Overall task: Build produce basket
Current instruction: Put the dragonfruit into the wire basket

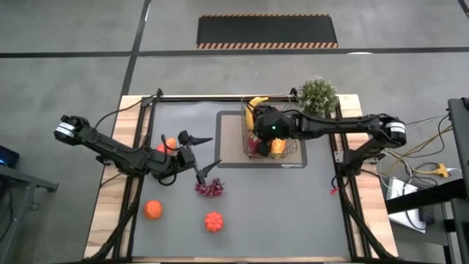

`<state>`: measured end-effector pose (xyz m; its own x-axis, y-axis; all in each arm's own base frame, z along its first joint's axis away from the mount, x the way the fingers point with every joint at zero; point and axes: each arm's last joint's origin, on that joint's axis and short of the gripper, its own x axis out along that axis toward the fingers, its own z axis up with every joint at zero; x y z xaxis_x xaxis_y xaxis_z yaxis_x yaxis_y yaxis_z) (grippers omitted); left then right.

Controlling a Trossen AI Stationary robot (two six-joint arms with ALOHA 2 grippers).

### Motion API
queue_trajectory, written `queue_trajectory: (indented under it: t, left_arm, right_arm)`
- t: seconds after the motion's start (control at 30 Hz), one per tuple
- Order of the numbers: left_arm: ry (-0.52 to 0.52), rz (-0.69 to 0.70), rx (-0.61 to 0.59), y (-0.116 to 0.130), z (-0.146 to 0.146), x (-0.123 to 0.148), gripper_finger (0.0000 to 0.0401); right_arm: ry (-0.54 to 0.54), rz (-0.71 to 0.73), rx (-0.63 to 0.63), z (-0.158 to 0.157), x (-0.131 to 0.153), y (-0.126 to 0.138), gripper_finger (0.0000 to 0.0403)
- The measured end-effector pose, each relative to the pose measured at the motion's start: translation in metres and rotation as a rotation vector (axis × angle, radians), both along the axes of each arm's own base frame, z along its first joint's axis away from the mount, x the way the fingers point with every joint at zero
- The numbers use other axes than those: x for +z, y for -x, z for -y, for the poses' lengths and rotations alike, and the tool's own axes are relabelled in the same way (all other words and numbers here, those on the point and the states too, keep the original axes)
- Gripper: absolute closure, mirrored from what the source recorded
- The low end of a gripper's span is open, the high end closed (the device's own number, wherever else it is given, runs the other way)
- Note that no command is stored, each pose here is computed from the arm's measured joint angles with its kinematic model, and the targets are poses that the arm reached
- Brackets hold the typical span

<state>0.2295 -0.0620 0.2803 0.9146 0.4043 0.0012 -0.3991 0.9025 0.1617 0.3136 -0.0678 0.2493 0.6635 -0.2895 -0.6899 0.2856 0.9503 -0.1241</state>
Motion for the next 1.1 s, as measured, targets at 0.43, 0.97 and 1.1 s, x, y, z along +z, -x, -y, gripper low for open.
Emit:
queue_trajectory:
  t: [0.43, 0.97, 1.1]
  left_arm:
    - [0.0, 0.0, 0.0, 0.0, 0.0, -0.0001, 0.0035]
    - [0.006, 0.002, -0.001, 0.0, 0.0001, -0.0002, 0.0035]
    - [0.014, -0.018, -0.001, 0.0001, 0.0001, -0.0028, 0.0035]
  right_arm:
    - [0.006, 0.184, -0.325, 0.0041, -0.0054, -0.0063, 0.0394]
    - [0.003, 0.202, -0.333, 0.004, -0.0017, -0.0048, 0.0275]
    - [0.003, 0.207, -0.333, 0.0037, 0.0004, -0.0037, 0.0228]
